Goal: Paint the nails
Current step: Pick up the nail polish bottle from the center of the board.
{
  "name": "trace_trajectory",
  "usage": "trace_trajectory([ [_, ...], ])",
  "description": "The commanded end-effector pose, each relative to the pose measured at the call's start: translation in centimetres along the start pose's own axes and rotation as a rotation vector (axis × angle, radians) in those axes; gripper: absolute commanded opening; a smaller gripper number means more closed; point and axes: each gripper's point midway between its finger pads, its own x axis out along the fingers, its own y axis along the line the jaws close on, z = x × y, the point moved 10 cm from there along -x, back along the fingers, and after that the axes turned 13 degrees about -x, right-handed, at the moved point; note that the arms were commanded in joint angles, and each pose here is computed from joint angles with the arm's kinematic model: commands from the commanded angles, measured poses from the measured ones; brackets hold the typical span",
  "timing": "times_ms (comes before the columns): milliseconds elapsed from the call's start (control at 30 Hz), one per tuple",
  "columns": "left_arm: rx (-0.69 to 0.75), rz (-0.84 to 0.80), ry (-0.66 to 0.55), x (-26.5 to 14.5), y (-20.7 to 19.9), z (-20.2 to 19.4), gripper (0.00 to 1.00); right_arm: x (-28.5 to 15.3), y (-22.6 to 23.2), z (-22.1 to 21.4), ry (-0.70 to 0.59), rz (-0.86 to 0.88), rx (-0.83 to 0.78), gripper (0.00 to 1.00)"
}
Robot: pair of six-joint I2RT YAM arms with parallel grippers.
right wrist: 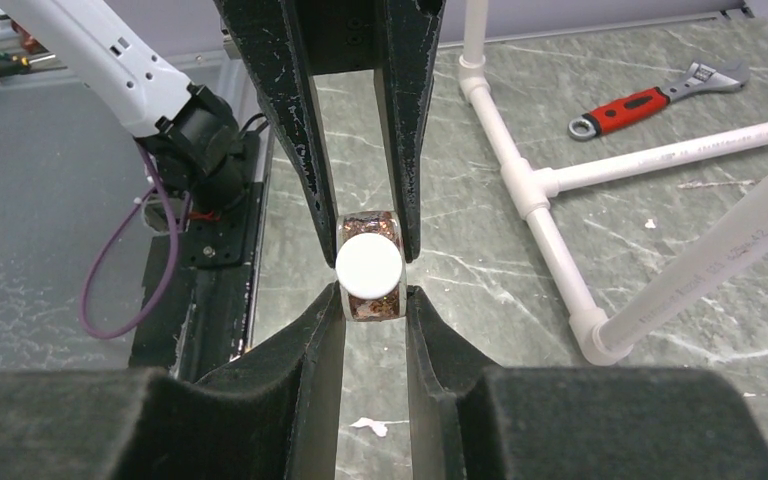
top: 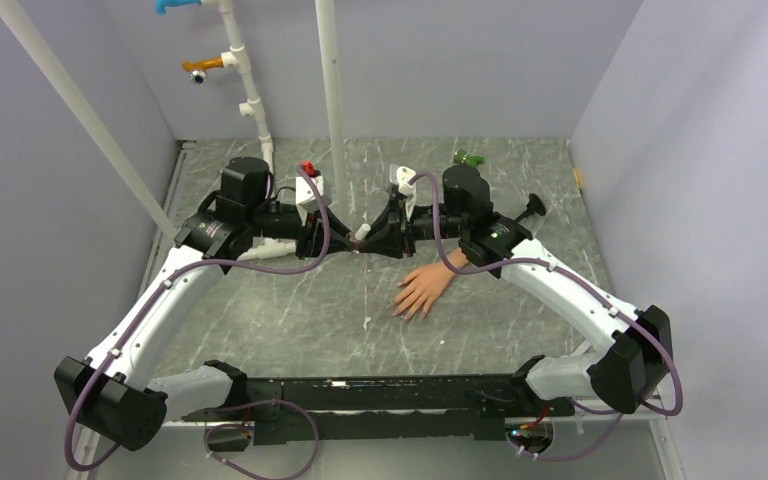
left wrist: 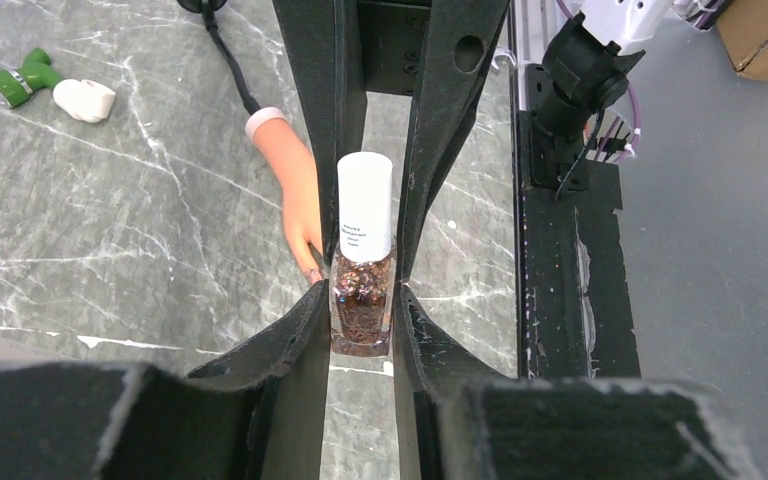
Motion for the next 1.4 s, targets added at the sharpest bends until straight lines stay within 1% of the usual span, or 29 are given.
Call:
trace_trajectory([
  [0, 0.065, 0.006, -0.039, -0.2, -0.4, 1.3, 0.0, -0.7, 0.2, 2.2, -0.064, -0.033, -0.07, 0.2],
  [33, 0.065, 0.024, -0.039, -0.3, -0.4, 1.3, 0.0, -0.8, 0.2, 2.3, -0.06, -0.054, -0.068, 0.35],
  [100, 0.074, 0.049, -0.044, -0.5, -0.4, 1.4, 0.0, -1.2, 0.1, 2.2, -0.045, -0.113, -0.061, 0.58],
  [167, 0.081, 0.069, -0.054, -0.6, -0.4, 1.5, 0.0, -1.5, 0.2, 2.1, -0.036, -0.159, -0.056, 0.66],
  [233, 0.085, 0.088, -0.057, -0.7, -0.4, 1.5, 0.0, -1.9, 0.3, 2.0, -0.03, -0.204, -0.042, 0.72],
  [267, 0.086, 0.095, -0.058, -0.7, -0.4, 1.5, 0.0, -2.2, 0.2, 1.9, -0.018, -0.266, -0.021, 0.76],
  [367, 0.091, 0.122, -0.061, -0.8, -0.2, 1.4, 0.0, -3.0, 0.0, 2.1, -0.003, -0.408, 0.056, 0.79],
  [500, 0.097, 0.182, -0.067, -0.8, 0.2, 1.4, 0.0, -4.4, 0.9, 2.7, -0.013, -0.5, 0.13, 0.8],
  [700, 0.122, 0.365, -0.058, -0.5, 0.8, 1.0, 0.0, -6.0, 2.2, 2.0, -0.019, -0.67, 0.293, 0.8],
  [733, 0.124, 0.367, -0.06, -0.4, 0.6, 1.0, 0.0, -6.2, 2.3, 1.9, -0.015, -0.695, 0.322, 0.81],
  [800, 0.13, 0.372, -0.072, -0.4, 0.5, 1.1, 0.0, -6.6, 2.6, 1.7, -0.024, -0.75, 0.372, 0.98],
  [833, 0.128, 0.382, -0.076, -0.3, 0.5, 1.2, 0.0, -7.0, 2.7, 1.9, -0.039, -0.781, 0.377, 0.99],
  [900, 0.126, 0.403, -0.082, -0.3, 0.5, 1.5, 0.0, -7.5, 2.9, 2.0, -0.08, -0.814, 0.382, 1.0],
  [1000, 0.118, 0.406, -0.074, 0.3, 0.3, 1.8, 0.0, -7.6, 3.1, 1.8, -0.1, -0.832, 0.405, 1.0],
  [1133, 0.061, 0.369, -0.033, 1.1, 0.0, 1.6, 0.0, -7.1, 3.2, 2.6, -0.079, -0.747, 0.412, 1.0],
  [1233, 0.068, 0.403, -0.031, 1.3, 0.2, 0.5, 0.0, -6.9, 3.3, 3.2, -0.133, -0.703, 0.403, 1.0],
  [1300, 0.069, 0.439, -0.048, 1.4, 0.6, -0.2, 0.0, -6.3, 2.9, 3.6, -0.133, -0.674, 0.431, 1.0],
  [1367, 0.074, 0.47, -0.056, 1.4, 0.9, -0.7, 0.0, -5.7, 2.3, 3.9, -0.089, -0.688, 0.521, 0.98],
])
